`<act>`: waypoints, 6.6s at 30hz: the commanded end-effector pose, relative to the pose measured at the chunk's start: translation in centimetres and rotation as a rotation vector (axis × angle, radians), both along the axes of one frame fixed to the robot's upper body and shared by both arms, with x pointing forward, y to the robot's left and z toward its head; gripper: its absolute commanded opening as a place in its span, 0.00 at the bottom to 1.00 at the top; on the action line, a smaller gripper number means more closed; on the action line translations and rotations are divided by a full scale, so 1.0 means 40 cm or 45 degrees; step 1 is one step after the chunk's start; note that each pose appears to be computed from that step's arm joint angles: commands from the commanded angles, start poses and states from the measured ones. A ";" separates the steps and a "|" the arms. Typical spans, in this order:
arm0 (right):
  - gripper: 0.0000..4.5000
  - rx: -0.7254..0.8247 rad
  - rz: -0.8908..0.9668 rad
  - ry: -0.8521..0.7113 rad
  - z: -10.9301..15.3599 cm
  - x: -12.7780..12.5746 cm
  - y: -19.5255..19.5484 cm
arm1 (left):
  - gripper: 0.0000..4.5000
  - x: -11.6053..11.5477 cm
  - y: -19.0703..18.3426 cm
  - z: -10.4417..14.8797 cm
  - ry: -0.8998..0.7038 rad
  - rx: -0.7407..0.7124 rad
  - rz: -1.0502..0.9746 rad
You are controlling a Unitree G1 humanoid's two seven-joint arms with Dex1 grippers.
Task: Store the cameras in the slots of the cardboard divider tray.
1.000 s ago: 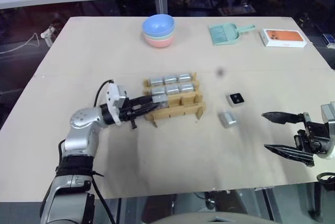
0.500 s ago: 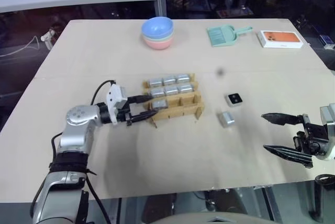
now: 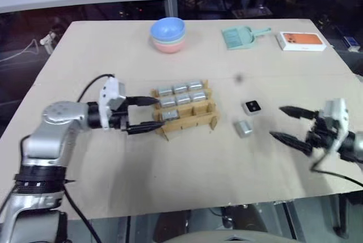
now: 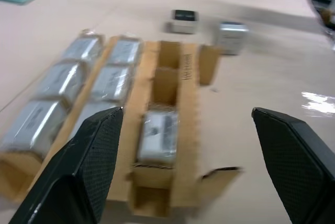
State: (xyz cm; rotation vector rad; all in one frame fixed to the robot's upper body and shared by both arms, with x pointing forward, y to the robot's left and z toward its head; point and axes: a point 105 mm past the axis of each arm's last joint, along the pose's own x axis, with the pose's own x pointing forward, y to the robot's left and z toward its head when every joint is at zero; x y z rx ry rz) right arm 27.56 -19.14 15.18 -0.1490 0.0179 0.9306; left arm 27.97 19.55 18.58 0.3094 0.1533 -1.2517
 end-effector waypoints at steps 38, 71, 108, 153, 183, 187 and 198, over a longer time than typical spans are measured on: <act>0.37 -0.046 -0.376 0.383 -0.082 -0.002 0.174 | 0.91 -0.073 0.072 0.078 -0.033 0.207 -0.008; 0.17 -0.607 1.045 -0.432 0.089 0.136 0.472 | 0.91 -0.159 0.102 0.083 -0.042 0.267 0.166; 0.28 -0.614 1.029 -0.190 0.007 0.182 0.544 | 0.91 -0.141 0.104 0.050 -0.038 0.227 0.231; 0.62 -0.103 -0.612 0.139 -0.105 0.171 0.109 | 0.91 -0.050 0.046 0.058 -0.046 0.177 -0.021; 0.43 -0.627 0.393 -1.560 0.124 0.062 0.405 | 0.91 0.061 -0.246 0.088 0.308 -0.394 0.001; 0.43 -0.618 0.411 -1.565 0.118 0.058 0.408 | 0.79 0.060 -0.247 0.092 0.316 -0.401 -0.003; 0.43 -0.586 0.411 -1.539 0.117 0.052 0.411 | 0.16 0.055 -0.248 0.080 0.332 -0.372 -0.029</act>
